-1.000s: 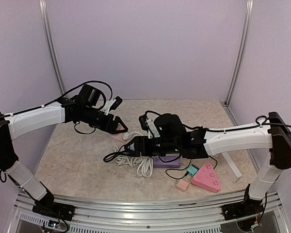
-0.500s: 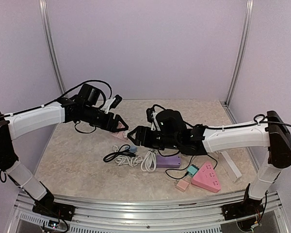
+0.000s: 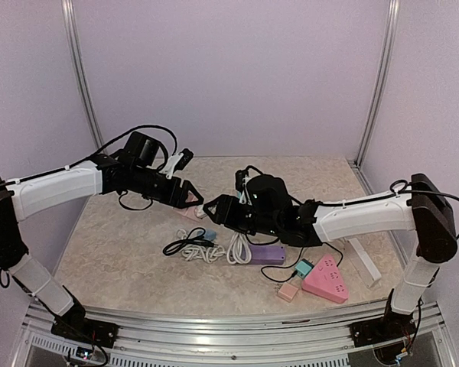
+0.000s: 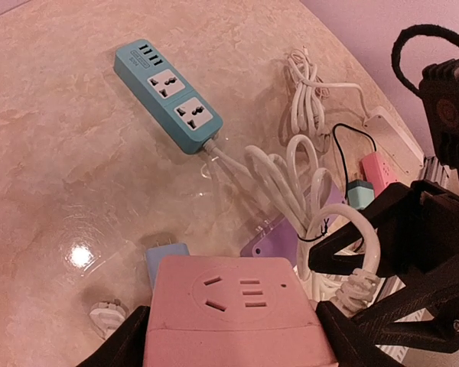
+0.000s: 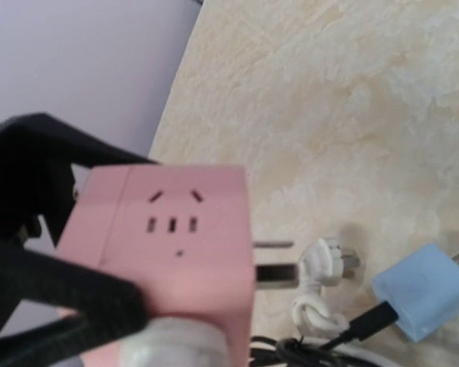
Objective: Pull the plug off the socket
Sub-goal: Remove the plug from the socket.
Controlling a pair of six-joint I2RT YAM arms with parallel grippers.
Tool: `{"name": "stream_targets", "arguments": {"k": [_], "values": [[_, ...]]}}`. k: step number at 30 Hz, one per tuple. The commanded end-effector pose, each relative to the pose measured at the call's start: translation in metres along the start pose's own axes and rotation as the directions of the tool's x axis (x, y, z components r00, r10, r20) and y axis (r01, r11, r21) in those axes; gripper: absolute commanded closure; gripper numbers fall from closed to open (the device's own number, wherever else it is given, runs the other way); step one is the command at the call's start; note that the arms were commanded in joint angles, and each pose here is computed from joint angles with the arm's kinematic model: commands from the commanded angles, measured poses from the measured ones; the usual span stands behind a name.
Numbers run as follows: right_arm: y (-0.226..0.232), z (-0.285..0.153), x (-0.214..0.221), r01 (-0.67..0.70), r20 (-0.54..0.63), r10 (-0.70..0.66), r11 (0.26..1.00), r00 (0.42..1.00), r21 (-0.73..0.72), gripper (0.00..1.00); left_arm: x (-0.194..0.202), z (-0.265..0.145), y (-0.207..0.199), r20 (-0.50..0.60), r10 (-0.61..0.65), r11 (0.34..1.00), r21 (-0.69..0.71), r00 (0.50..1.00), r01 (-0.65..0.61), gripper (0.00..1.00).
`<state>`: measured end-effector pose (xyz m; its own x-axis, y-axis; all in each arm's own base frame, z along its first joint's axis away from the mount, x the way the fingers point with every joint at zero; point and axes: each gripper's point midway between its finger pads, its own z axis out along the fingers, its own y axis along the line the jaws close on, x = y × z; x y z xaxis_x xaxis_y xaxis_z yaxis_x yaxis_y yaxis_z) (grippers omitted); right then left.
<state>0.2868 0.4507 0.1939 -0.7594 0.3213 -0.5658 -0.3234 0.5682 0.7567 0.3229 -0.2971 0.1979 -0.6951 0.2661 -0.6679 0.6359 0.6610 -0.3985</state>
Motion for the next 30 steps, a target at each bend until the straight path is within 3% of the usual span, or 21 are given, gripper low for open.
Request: {"name": "stream_targets", "arguments": {"k": [1, 22, 27, 30], "values": [[-0.011, -0.001, -0.027, -0.05, 0.11, 0.048, 0.999, 0.993, 0.016, 0.46, -0.02, -0.017, -0.03, 0.081, 0.044, 0.995, 0.083, 0.996, -0.051, 0.98], [0.001, 0.017, -0.036, -0.117, 0.131, 0.127, 0.99, 0.983, -0.078, 0.65, -0.019, -0.017, -0.036, 0.09, 0.044, 0.993, 0.105, 0.995, -0.053, 1.0], [-0.001, 0.018, -0.036, -0.121, 0.14, 0.13, 0.99, 0.982, -0.071, 0.76, -0.018, -0.016, -0.036, 0.089, 0.043, 0.993, 0.105, 0.995, -0.052, 1.0], [0.0, 0.018, -0.037, -0.12, 0.142, 0.13, 0.99, 0.981, -0.077, 0.91, -0.018, -0.016, -0.036, 0.089, 0.046, 0.993, 0.106, 0.995, -0.055, 1.0]]}}
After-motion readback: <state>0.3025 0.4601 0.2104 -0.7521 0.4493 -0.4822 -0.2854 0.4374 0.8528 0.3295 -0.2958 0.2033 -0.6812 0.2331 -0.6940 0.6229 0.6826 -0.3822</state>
